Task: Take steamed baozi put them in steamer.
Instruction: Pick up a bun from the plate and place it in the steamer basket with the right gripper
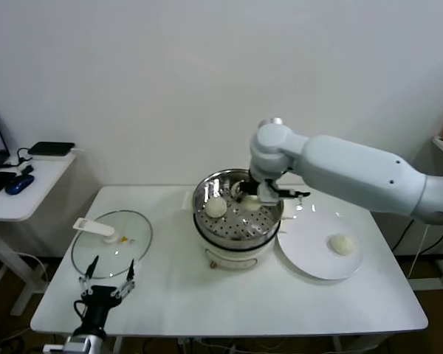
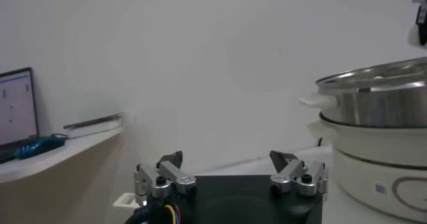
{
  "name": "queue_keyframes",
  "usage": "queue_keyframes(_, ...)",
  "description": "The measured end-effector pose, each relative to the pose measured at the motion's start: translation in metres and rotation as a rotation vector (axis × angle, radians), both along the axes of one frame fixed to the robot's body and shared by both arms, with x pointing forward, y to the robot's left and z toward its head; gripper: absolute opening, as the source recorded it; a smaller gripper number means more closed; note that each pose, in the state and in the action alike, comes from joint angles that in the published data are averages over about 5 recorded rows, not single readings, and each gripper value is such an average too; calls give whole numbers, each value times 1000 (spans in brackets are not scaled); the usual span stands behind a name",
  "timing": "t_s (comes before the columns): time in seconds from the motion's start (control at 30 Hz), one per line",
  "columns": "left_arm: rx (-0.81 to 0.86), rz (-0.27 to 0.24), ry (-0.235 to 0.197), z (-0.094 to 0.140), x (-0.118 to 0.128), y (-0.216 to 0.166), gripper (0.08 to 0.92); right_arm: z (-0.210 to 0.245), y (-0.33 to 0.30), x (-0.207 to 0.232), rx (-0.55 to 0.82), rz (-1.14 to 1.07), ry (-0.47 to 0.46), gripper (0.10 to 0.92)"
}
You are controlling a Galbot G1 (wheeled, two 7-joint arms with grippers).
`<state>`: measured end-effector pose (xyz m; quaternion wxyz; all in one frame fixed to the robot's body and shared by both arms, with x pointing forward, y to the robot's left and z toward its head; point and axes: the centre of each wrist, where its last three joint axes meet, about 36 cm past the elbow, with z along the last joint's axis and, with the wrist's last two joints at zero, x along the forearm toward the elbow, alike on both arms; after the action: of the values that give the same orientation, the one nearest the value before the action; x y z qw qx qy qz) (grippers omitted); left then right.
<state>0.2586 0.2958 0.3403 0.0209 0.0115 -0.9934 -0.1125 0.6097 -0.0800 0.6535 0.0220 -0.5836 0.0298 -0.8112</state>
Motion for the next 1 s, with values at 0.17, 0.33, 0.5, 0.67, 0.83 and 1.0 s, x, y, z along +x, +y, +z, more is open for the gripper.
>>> queue_keyframes(0.17, 0, -1, 6, -2, -1, 0, 823, -18, 15, -5, -9, 23, 26, 662)
queue_keyframes(0.33, -1, 0, 12, -4, -1, 1, 823, -31, 19, -8, -20, 35, 44, 662)
queue_keyframes(0.5, -2, -1, 14, -5, -1, 0, 823, -37, 19, -10, -31, 44, 52, 662)
queue_keyframes(0.67, -2, -3, 18, -6, -1, -1, 823, -44, 15, -12, -38, 44, 60, 662)
queue_keyframes(0.83, -4, -6, 19, -7, 1, -3, 823, -48, 11, -12, -41, 39, 64, 662)
queue_keyframes(1.0, -4, -7, 21, -7, 1, -4, 823, -50, 8, -11, -43, 39, 61, 662)
